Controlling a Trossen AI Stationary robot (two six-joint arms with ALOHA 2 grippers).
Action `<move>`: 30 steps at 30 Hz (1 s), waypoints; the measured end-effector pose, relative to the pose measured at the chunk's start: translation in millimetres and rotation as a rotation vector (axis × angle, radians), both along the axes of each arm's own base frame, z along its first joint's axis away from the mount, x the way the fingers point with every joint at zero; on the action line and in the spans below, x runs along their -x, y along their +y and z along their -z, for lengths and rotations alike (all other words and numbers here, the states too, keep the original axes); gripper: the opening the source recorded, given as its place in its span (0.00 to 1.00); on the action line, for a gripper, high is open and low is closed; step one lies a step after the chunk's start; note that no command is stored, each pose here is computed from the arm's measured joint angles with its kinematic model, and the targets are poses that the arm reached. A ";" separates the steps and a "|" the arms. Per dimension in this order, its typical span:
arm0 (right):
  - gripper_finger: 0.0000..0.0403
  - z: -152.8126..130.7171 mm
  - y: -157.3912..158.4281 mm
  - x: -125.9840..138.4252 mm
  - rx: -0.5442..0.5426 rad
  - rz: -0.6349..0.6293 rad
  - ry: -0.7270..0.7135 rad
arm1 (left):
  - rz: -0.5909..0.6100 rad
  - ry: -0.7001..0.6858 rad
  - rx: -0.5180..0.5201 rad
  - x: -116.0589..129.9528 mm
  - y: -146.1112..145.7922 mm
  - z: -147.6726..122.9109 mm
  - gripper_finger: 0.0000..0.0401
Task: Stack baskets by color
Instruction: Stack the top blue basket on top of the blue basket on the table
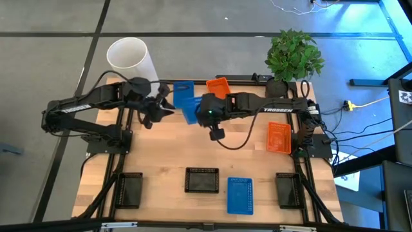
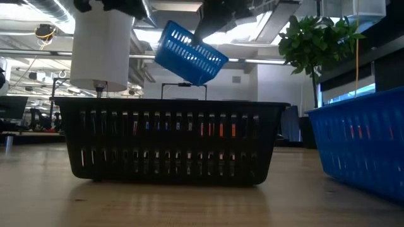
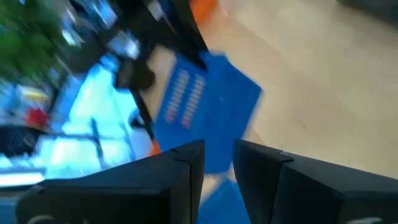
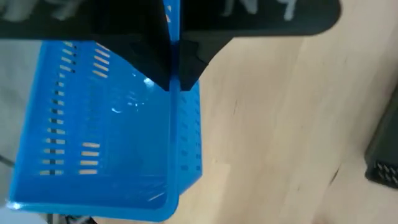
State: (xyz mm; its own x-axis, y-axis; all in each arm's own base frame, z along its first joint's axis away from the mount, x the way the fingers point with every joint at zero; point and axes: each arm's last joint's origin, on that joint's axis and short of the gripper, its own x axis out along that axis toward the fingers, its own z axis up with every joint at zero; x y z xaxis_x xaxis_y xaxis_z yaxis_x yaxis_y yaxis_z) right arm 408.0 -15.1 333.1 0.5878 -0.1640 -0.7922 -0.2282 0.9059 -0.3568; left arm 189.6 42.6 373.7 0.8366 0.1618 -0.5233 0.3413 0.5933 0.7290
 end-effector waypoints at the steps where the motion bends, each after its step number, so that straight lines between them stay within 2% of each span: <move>1: 0.02 0.0 0.0 0.0 0.014 -0.019 0.004 | 0.013 -0.021 -0.002 -1.1 -0.1 -1.7 0.19; 9: 0.02 0.3 0.0 0.4 0.141 -0.184 0.044 | 0.024 0.028 0.045 -27.1 5.1 13.0 0.15; 15: 0.02 2.8 1.6 4.7 0.242 -0.231 0.123 | 0.006 0.079 0.082 -40.9 8.3 24.7 0.11; 25: 0.02 4.5 2.4 7.6 0.252 -0.240 0.162 | -0.053 0.119 0.050 -51.3 12.6 33.9 0.10; 30: 0.02 4.6 2.2 7.7 0.240 -0.218 0.158 | -0.084 0.099 0.032 -53.5 4.3 31.5 0.10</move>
State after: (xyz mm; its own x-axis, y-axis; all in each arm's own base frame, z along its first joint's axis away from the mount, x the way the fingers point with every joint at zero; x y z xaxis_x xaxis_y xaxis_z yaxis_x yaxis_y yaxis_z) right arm 400.3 -12.9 328.5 0.5024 -0.2403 -0.8306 -0.4765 0.7246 -0.4979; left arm 243.1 47.0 342.2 0.7650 0.2106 -0.6087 0.3589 0.6453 0.6744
